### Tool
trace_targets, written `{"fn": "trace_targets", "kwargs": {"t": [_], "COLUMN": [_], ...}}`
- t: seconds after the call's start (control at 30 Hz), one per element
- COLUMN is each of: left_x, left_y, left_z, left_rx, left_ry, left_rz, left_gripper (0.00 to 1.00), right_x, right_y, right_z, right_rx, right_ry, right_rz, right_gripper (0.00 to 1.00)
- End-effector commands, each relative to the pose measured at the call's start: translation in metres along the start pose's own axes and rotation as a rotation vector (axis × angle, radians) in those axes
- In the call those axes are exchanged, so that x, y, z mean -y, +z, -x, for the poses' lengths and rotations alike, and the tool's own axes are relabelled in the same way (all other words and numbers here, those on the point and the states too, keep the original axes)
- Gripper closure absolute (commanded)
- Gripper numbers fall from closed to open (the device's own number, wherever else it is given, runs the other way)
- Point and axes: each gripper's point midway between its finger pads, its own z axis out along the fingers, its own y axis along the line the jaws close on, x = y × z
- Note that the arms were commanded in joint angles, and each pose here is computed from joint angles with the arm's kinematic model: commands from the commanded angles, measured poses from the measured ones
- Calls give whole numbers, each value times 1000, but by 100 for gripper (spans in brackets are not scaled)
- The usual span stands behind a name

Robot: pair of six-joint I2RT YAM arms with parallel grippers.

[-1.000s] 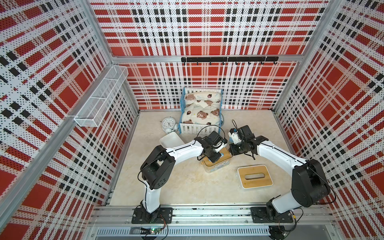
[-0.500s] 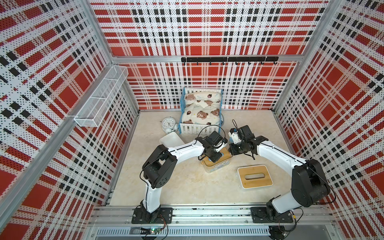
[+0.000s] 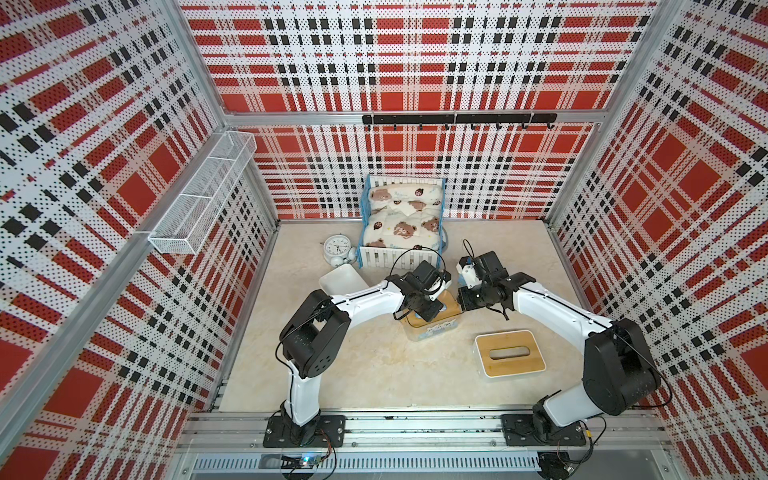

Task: Put the tissue paper into the tissue box
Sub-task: Pull the paper towel from the tissue box.

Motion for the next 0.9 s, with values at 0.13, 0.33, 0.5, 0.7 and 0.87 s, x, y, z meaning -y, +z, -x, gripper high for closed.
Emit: {"fn": "trace_targets", "kwargs": {"t": [0.13, 0.33, 0.5, 0.7, 0.87], "left_x": [2, 3, -4, -2, 0], "left_y": [-21, -24, -31, -46, -59], "left_z": [14, 7, 12, 25, 32], "left_rx": [85, 79, 114, 179, 218], "left_ry": [-46, -53, -92, -97, -69], "left_rz": [-96, -123, -126, -146, -117], "left_gripper": [100, 100, 100, 100, 100], "right_x": [-8, -8, -8, -10, -16], "right_y": [-9, -12, -12, -16, -20], "right_z": [0, 5, 5, 7, 13], "right_rx": [18, 25, 23, 31, 47], "right_ry": [-16, -21, -24, -28, -30], "right_rz": [7, -1, -4, -5, 23], "right_gripper": [92, 93, 93, 89, 82]}}
